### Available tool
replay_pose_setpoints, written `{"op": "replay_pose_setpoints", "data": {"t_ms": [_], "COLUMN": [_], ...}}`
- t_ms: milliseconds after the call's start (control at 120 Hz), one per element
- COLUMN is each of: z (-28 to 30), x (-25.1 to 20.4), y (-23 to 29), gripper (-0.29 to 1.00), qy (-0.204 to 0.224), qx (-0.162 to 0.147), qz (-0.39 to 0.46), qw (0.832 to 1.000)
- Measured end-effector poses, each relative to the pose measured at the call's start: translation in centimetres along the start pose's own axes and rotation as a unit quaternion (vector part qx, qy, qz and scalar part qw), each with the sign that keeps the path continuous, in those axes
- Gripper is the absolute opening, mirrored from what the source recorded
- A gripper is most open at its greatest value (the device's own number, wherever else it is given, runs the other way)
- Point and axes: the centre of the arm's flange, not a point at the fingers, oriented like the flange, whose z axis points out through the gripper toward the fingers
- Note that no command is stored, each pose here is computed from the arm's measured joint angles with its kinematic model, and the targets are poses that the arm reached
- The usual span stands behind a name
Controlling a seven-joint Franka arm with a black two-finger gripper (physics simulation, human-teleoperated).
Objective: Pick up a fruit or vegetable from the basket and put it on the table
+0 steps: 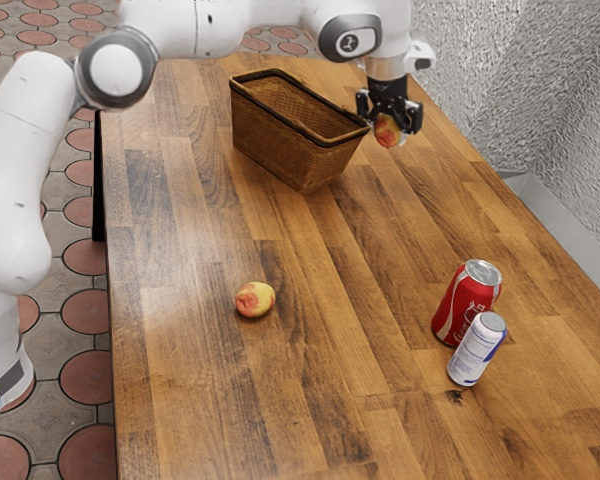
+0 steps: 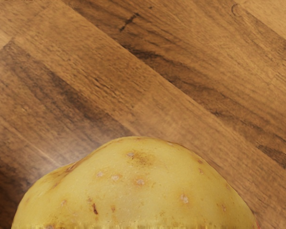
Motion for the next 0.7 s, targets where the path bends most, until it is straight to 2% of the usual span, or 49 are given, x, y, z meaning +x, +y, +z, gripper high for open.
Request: {"op": "replay_pose_setpoints", "data": {"t_ms": [117, 292, 325, 367, 450, 492, 558, 625, 700], "z": [1.2, 0.9, -0.1, -4.1, -15.8, -20.0, -24.3, -25.3, -24.5], "x": [0.0, 0.5, 1.7, 3.0, 2.1, -0.1, -3.9, -6.9, -7.9], "y": [0.5, 0.0, -2.8, -7.9, -18.8, -21.4, -23.1, -20.1, -21.4], "gripper": [0.58, 0.67, 0.68, 0.68, 0.69, 0.69, 0.70, 0.70, 0.70], "qy": [0.001, 0.011, 0.016, 0.026, 0.040, 0.019, -0.035, -0.083, -0.132], "qx": [-0.008, -0.006, 0.001, 0.018, 0.094, 0.116, 0.123, 0.161, 0.177], "qz": [0.030, 0.058, 0.042, 0.008, -0.088, -0.121, -0.146, -0.129, -0.130], "qw": [1.000, 0.998, 0.999, 0.999, 0.991, 0.986, 0.981, 0.975, 0.967]}}
